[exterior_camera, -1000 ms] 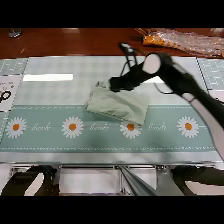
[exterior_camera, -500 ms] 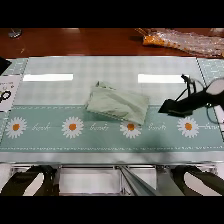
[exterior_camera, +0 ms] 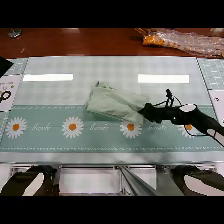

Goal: Fold the shirts.

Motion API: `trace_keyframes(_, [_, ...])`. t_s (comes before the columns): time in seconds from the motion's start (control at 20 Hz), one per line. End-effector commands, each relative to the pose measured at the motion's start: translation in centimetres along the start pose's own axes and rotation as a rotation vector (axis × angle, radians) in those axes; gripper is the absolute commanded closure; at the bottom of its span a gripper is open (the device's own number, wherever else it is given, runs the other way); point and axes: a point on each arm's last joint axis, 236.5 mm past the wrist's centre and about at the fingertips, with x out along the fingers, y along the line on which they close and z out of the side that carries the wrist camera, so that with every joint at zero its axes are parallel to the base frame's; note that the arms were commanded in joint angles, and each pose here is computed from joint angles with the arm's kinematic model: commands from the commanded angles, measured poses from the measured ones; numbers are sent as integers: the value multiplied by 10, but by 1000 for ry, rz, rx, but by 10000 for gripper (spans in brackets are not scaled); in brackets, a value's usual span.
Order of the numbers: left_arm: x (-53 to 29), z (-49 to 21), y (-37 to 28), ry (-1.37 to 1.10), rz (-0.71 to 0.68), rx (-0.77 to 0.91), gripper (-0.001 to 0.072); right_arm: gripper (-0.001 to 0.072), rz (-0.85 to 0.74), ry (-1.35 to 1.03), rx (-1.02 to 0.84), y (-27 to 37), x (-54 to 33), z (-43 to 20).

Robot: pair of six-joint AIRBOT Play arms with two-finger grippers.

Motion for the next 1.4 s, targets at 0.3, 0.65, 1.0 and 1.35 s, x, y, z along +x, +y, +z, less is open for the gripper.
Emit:
trace_keyframes(0.3, [29,6,5,24,-2,-14,338,693,97,-276,-328,133,-142,119])
trace_keyframes(0.65, [63,54,-5,-130,-81,-72,465,694,-302,-455,-198,70,-352,133])
trace_keyframes(1.0, [86,49,-4,-86,-94,-88,448,694,-687,-571,187,-58,-470,81])
trace_keyframes(1.35, [85,72,2,-186,-71,-46,448,694,-945,-383,396,-120,-500,17])
